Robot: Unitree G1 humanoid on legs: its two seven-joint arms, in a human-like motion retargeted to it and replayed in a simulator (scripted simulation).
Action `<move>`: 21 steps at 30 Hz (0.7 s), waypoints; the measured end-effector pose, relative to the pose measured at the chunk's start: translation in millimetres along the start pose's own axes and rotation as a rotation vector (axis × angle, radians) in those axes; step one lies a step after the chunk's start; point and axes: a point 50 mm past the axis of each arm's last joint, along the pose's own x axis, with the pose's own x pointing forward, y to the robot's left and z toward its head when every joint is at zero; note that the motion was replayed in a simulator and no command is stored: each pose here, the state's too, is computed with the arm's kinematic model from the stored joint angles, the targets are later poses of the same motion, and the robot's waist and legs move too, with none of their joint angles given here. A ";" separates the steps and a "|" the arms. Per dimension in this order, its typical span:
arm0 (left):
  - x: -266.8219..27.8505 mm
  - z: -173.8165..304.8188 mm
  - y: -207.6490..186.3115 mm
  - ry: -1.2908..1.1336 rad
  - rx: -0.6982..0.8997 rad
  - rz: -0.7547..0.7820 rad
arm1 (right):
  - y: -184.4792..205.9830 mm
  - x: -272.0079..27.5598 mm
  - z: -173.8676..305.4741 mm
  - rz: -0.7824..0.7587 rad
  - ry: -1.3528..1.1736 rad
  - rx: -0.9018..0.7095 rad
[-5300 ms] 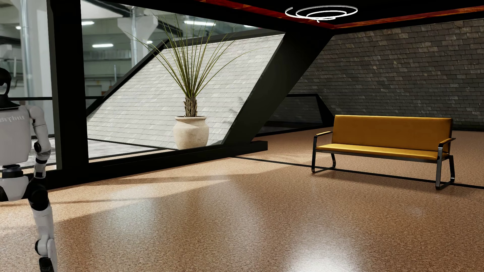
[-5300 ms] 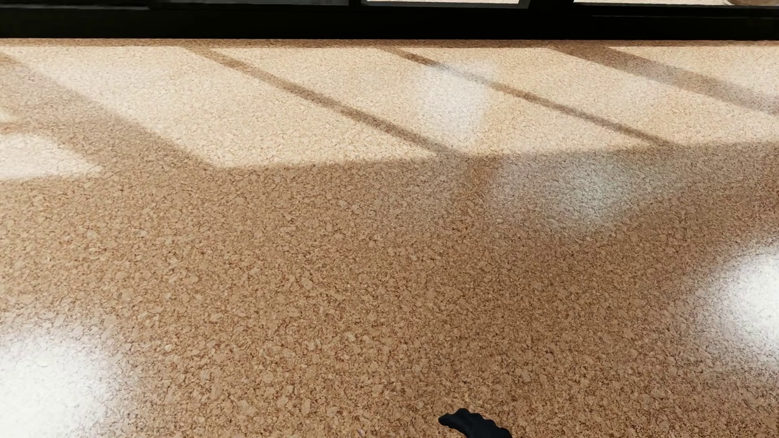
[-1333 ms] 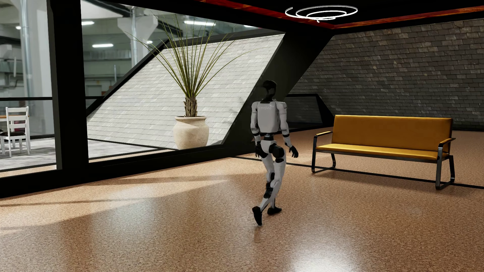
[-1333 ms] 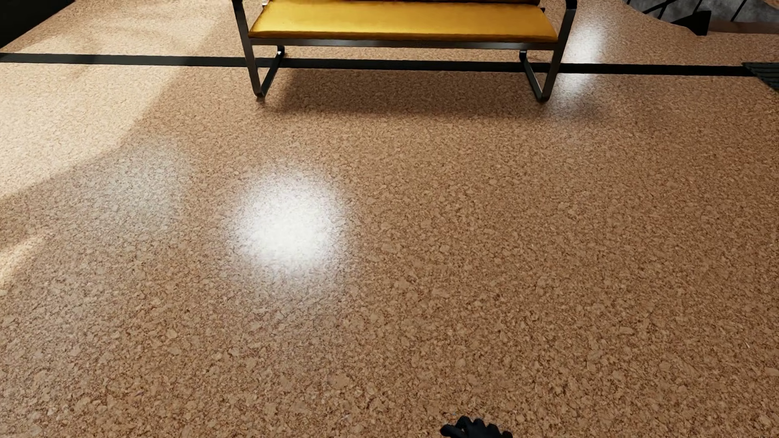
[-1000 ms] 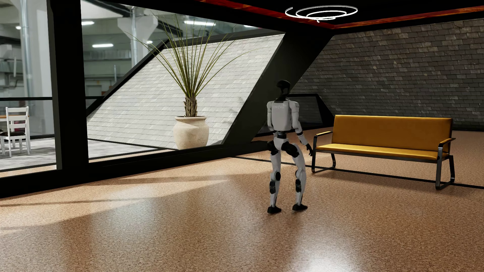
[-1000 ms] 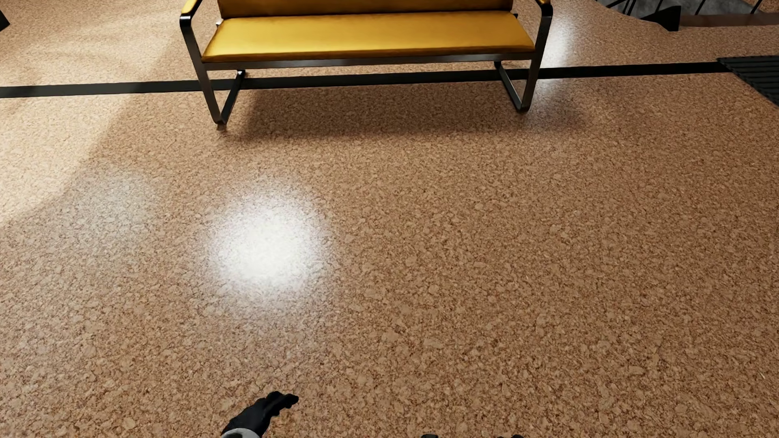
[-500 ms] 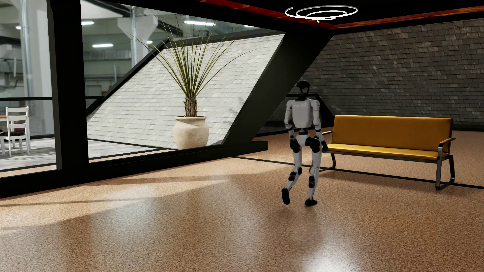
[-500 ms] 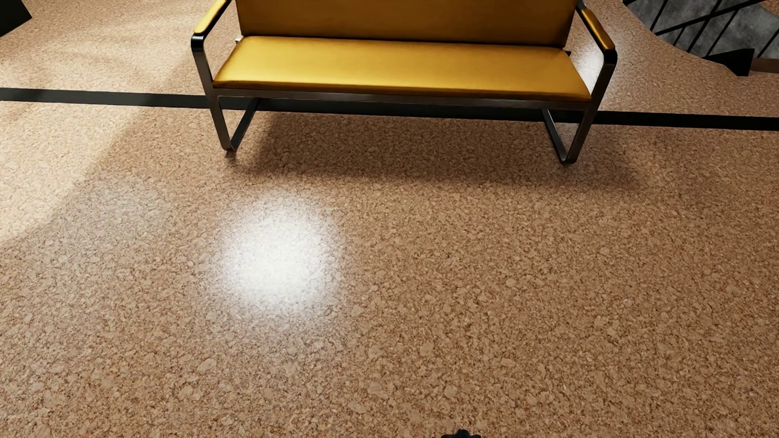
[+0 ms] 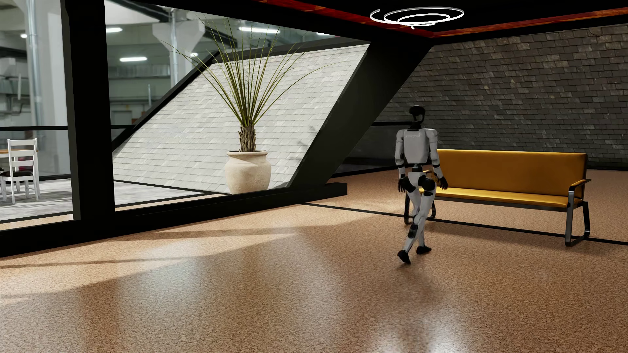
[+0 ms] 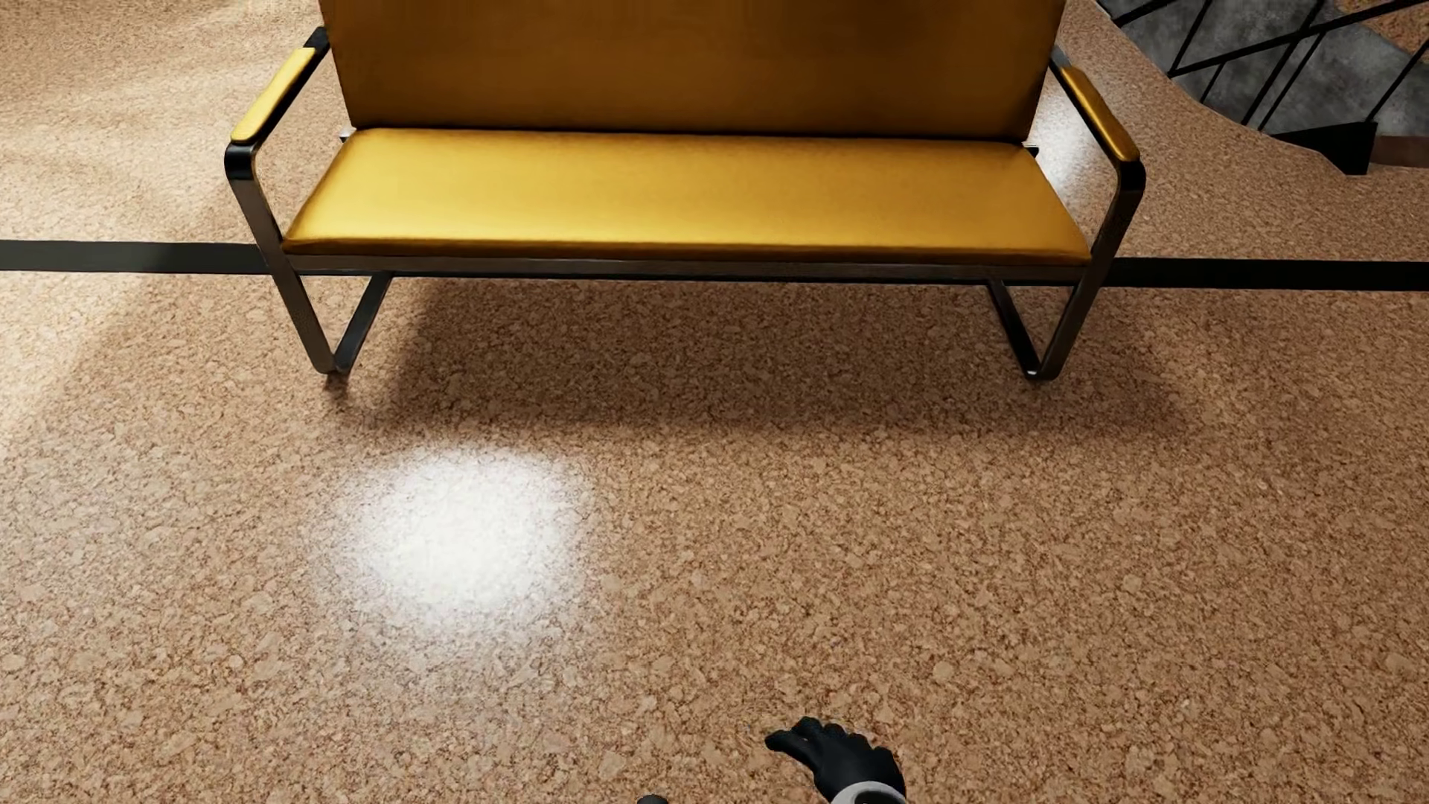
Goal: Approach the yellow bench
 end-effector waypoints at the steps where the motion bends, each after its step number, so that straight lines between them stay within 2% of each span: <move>1: 0.2 0.2 -3.1 0.015 -0.015 -0.010 | 15.3 -5.3 -14.8 0.092 0.058 -0.036; 3: 2.2 13.3 -2.8 0.004 -0.067 -0.014 | 28.4 -12.2 -38.1 0.278 0.050 -0.222; 5: 2.7 29.8 -0.3 -0.081 -0.057 0.016 | 17.6 -13.7 -57.6 0.325 0.013 -0.342; 7: 6.7 48.6 10.1 -0.170 0.021 0.051 | 0.0 -17.2 -81.5 0.228 0.087 -0.219; 10: 11.7 73.2 28.9 -0.243 0.078 0.102 | -12.8 -25.8 -106.5 -0.008 0.301 0.094; 12: 13.0 88.2 44.8 -0.290 0.094 0.151 | -11.2 -29.1 -108.4 -0.076 0.369 0.201; 17: 9.0 110.9 63.1 -0.395 0.095 0.212 | 15.0 -33.1 -88.8 0.024 0.299 0.134; 21: 11.9 82.6 43.5 -0.271 0.064 0.160 | 48.3 -44.4 -82.4 0.108 0.413 0.115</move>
